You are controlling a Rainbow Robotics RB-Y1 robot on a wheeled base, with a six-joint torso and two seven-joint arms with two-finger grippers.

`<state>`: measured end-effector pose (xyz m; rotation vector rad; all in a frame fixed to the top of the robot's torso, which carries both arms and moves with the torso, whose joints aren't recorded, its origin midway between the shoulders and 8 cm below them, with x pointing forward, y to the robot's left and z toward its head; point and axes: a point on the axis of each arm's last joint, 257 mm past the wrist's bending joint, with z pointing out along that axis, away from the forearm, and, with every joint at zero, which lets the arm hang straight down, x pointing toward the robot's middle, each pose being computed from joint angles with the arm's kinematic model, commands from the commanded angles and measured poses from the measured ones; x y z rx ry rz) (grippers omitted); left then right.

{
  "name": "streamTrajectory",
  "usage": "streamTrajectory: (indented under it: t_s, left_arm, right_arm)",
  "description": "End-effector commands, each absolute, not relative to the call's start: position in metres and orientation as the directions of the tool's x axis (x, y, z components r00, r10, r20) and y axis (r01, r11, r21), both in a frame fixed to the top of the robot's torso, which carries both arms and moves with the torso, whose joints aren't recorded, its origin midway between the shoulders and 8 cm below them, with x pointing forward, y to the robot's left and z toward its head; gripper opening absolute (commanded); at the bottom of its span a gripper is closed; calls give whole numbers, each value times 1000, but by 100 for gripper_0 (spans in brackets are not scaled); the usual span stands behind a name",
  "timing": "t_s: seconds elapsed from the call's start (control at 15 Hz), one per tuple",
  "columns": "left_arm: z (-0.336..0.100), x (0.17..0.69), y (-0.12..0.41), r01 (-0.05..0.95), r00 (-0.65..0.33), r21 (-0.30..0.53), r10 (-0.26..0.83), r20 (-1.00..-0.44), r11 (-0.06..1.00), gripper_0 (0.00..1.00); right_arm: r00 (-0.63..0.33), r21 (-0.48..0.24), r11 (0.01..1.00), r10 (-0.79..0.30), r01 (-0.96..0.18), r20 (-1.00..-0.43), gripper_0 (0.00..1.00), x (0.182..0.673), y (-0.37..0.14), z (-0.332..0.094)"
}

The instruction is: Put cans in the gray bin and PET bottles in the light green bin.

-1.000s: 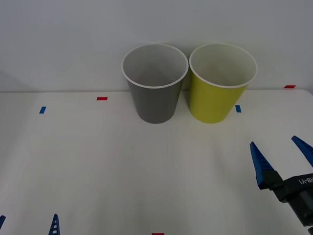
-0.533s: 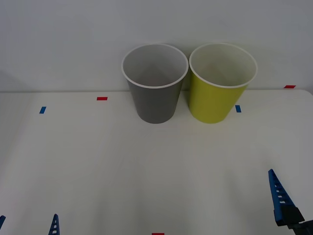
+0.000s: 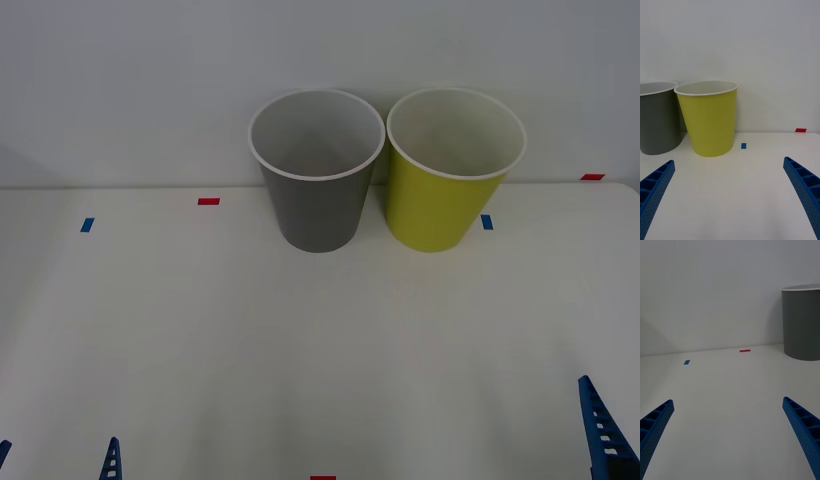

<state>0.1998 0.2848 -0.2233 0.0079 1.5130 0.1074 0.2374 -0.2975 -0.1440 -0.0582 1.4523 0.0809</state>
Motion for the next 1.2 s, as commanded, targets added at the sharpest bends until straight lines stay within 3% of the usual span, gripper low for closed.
streamTrajectory:
  t_s: [0.07, 1.2]
  left_arm:
    - [-223, 200, 285, -66, 54, 72, 76, -996, 995, 100]
    - [-223, 200, 285, -66, 54, 72, 76, -996, 995, 100]
  right_arm:
    - [114, 13, 996, 24, -89, -993, 100, 237, -297, -145]
    - [114, 13, 996, 24, -89, -993, 100, 237, -297, -145]
